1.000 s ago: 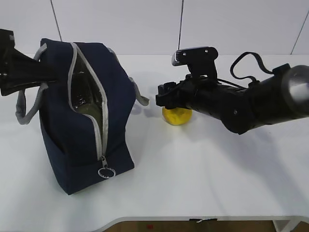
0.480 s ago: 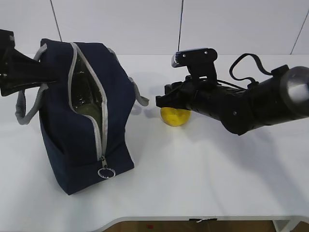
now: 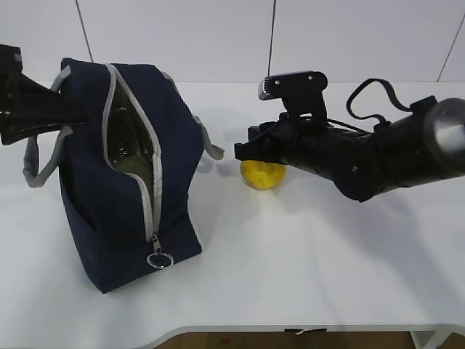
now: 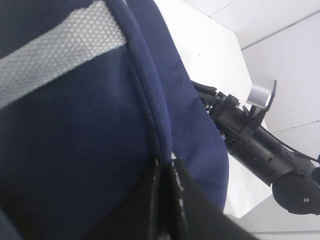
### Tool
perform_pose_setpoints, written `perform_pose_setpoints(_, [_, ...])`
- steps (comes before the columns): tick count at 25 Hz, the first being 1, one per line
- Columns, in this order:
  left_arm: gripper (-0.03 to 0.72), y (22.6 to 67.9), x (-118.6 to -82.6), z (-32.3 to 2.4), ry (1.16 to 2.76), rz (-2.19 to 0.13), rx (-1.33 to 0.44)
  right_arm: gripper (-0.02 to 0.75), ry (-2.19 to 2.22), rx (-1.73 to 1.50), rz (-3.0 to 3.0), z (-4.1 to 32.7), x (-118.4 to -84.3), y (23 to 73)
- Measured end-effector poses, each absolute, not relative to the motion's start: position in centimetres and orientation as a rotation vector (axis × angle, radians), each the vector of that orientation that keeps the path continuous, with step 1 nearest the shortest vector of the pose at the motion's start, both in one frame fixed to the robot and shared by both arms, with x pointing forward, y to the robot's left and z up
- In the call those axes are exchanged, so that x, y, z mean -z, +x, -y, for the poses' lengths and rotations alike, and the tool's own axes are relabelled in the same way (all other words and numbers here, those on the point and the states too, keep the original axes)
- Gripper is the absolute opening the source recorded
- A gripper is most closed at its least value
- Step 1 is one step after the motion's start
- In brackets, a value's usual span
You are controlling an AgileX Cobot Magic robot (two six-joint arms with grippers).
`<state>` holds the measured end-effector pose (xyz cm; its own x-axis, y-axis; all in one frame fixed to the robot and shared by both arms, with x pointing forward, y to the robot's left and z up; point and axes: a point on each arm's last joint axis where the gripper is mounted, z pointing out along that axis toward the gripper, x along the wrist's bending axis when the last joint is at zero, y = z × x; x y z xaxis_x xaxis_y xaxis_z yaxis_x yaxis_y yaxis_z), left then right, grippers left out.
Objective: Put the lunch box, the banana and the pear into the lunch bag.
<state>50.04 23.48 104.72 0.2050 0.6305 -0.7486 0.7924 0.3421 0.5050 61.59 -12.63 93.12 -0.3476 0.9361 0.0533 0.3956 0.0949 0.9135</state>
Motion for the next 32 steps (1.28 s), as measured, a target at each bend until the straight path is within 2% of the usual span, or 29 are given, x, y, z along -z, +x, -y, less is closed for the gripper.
perform_pose_setpoints(12, [-0.001,50.0,-104.7,-23.5,1.36,-1.495,0.182,0.129,1.214,-1.367,-1.669,13.1,-100.2,60.5])
perform_pose_setpoints(18, [-0.001,50.0,-104.7,-23.5,1.361,-1.494,0.184,0.129,1.141,-1.499,-1.559,13.4,-105.6,58.7])
perform_pose_setpoints(22, [-0.001,50.0,-104.7,-23.5,1.361,-1.494,0.183,0.129,0.943,-1.604,-1.593,11.2,-107.9,56.6])
perform_pose_setpoints(28, [-0.001,50.0,-104.7,-23.5,1.361,-1.494,0.183,0.128,0.506,-1.716,-1.685,6.3,-108.8,53.0])
perform_pose_setpoints(32, [-0.001,50.0,-104.7,-23.5,1.361,-1.494,0.183,0.128,0.409,-1.787,-1.656,5.1,-109.3,51.9])
